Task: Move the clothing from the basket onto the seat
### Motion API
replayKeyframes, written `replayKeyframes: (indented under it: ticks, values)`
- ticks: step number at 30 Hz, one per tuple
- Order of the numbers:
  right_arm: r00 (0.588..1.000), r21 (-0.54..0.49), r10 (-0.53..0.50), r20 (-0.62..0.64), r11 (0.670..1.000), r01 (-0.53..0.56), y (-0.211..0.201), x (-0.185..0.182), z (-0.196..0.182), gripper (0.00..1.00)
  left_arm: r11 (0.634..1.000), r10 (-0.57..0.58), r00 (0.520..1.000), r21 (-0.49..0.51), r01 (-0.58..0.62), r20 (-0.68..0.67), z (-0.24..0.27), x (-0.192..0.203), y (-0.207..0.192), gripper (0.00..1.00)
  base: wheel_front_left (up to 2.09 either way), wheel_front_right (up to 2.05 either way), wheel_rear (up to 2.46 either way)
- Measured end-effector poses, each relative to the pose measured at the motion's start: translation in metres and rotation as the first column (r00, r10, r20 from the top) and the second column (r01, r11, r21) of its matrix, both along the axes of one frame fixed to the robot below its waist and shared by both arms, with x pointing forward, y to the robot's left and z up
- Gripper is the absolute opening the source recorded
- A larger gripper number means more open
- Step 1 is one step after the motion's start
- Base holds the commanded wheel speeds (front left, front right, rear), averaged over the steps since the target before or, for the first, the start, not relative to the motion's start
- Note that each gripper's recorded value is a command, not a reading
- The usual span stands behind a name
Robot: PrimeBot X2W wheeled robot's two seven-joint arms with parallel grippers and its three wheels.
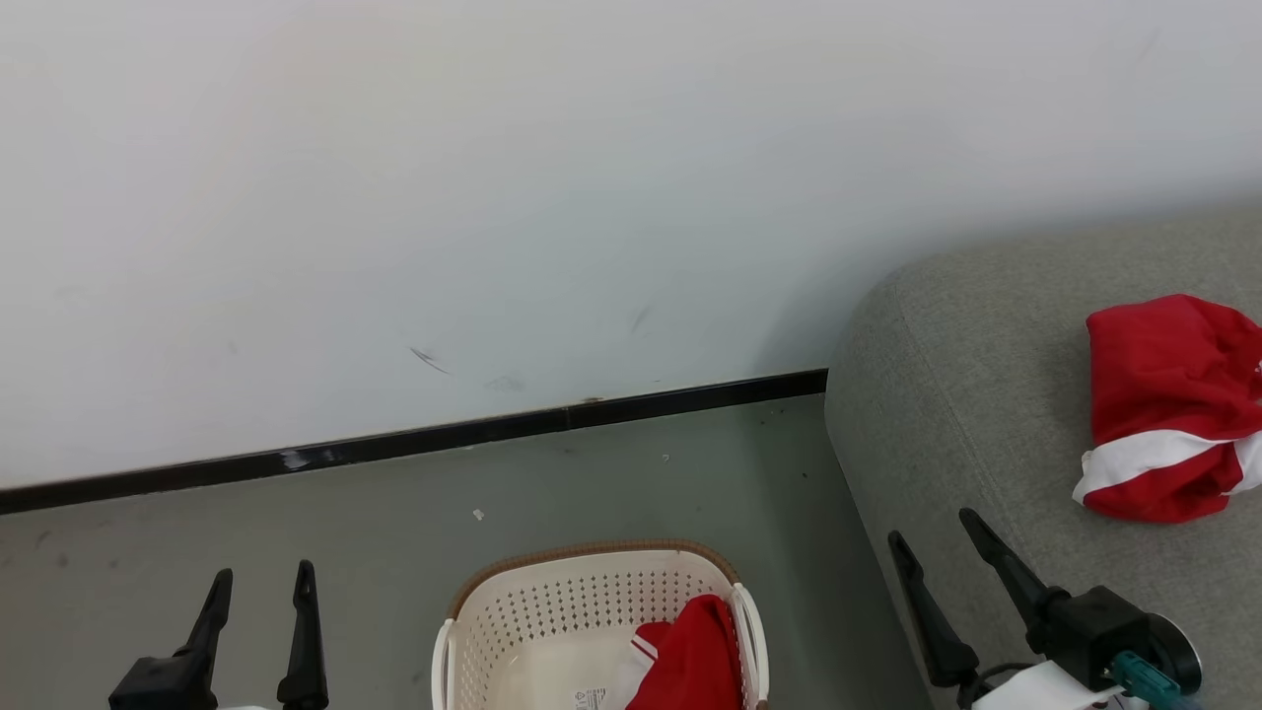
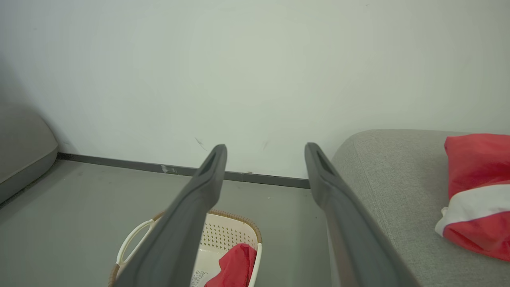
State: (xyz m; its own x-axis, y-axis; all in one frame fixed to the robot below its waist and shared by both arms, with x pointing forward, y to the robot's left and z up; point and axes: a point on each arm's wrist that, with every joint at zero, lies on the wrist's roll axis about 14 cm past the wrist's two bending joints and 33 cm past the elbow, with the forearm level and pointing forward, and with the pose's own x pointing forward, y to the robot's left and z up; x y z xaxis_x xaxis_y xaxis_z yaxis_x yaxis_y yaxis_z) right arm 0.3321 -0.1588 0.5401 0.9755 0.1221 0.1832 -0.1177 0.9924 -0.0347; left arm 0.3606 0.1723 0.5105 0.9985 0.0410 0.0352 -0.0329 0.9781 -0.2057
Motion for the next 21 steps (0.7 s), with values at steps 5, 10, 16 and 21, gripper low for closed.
replayKeyframes:
  ticks: [5, 10, 16, 21]
  values:
    - [1.000, -0.004, 0.003, -0.005, 1.000, -0.003, 0.002, -0.001, -0.002, 1.00, 1.000, 0.005, 1.000, 0.004, -0.005, -0.011, -0.004, -0.004, 0.002, 1.00, 0.00, 0.00, 0.00]
    - [1.000, -0.003, 0.003, 0.004, 1.000, -0.003, 0.002, -0.001, 0.001, 1.00, 1.000, 0.009, 1.000, 0.004, -0.009, -0.009, -0.003, -0.003, 0.003, 1.00, 0.00, 0.00, 0.00]
    - [1.000, -0.002, -0.002, -0.016, 1.000, 0.002, 0.000, -0.002, -0.005, 1.00, 1.000, 0.011, 1.000, 0.010, -0.011, -0.012, -0.005, -0.003, 0.005, 1.00, 0.00, 0.00, 0.00]
    - [1.000, -0.002, -0.007, -0.018, 1.000, 0.007, -0.001, -0.001, -0.005, 1.00, 0.999, 0.009, 0.999, 0.041, -0.007, -0.034, -0.012, -0.006, 0.008, 1.00, 0.00, 0.00, 0.00]
